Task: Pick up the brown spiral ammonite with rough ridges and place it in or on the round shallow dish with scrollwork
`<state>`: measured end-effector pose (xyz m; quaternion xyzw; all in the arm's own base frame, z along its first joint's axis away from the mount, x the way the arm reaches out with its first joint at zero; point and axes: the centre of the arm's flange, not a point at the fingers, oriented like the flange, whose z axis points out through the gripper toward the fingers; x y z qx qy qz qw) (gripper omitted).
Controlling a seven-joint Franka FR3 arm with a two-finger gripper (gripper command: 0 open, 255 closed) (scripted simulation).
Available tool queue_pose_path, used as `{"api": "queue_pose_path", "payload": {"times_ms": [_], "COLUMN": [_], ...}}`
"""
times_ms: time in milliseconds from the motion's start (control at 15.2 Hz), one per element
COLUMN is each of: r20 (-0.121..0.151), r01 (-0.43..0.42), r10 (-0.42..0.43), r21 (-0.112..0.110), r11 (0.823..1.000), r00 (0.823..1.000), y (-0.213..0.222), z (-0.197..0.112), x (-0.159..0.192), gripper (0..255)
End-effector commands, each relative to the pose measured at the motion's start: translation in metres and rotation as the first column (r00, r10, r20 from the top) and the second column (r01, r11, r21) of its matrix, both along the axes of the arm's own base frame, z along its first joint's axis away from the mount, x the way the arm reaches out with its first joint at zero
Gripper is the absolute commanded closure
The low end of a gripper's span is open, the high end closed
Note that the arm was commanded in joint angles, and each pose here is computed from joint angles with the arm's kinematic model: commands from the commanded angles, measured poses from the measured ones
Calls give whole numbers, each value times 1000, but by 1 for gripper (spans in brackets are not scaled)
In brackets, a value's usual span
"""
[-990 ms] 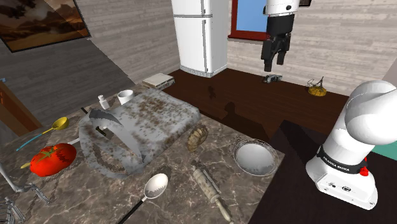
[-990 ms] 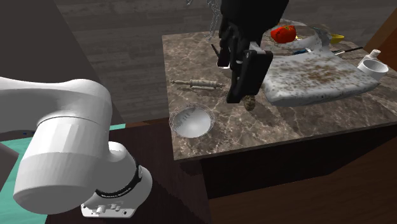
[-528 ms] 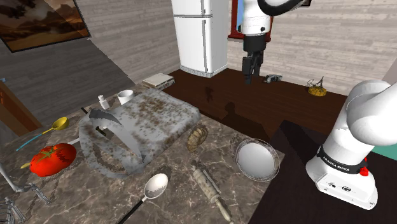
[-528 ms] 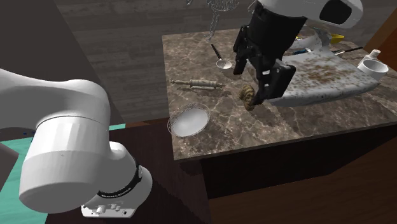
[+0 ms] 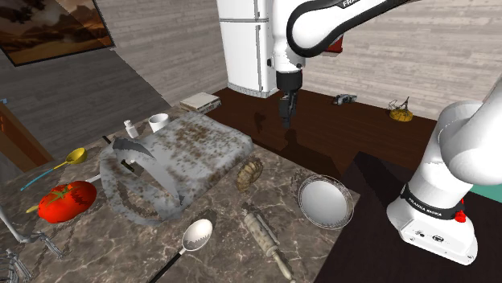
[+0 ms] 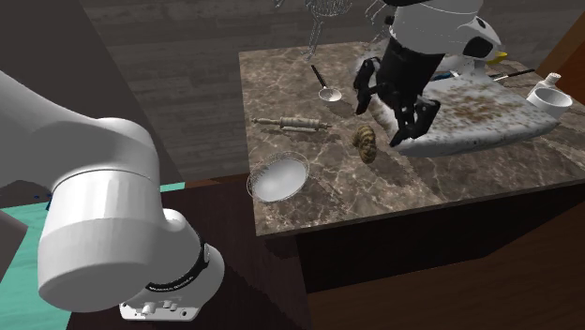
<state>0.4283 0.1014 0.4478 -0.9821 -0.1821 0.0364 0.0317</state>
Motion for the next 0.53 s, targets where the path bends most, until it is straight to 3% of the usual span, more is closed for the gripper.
{"api": "queue_pose_path", "payload": {"times_ms": [0,198,462], "r20": [7,16,28], "r01": [-64,-157,-278], "r10": [64,157,278], "r21": [5,11,17], "r11": [998,988,960], "r00": [998,988,960], "y": [14,41,79], "z": [-16,-38,-68], "x": [13,31,52], "gripper": [0,0,0]}}
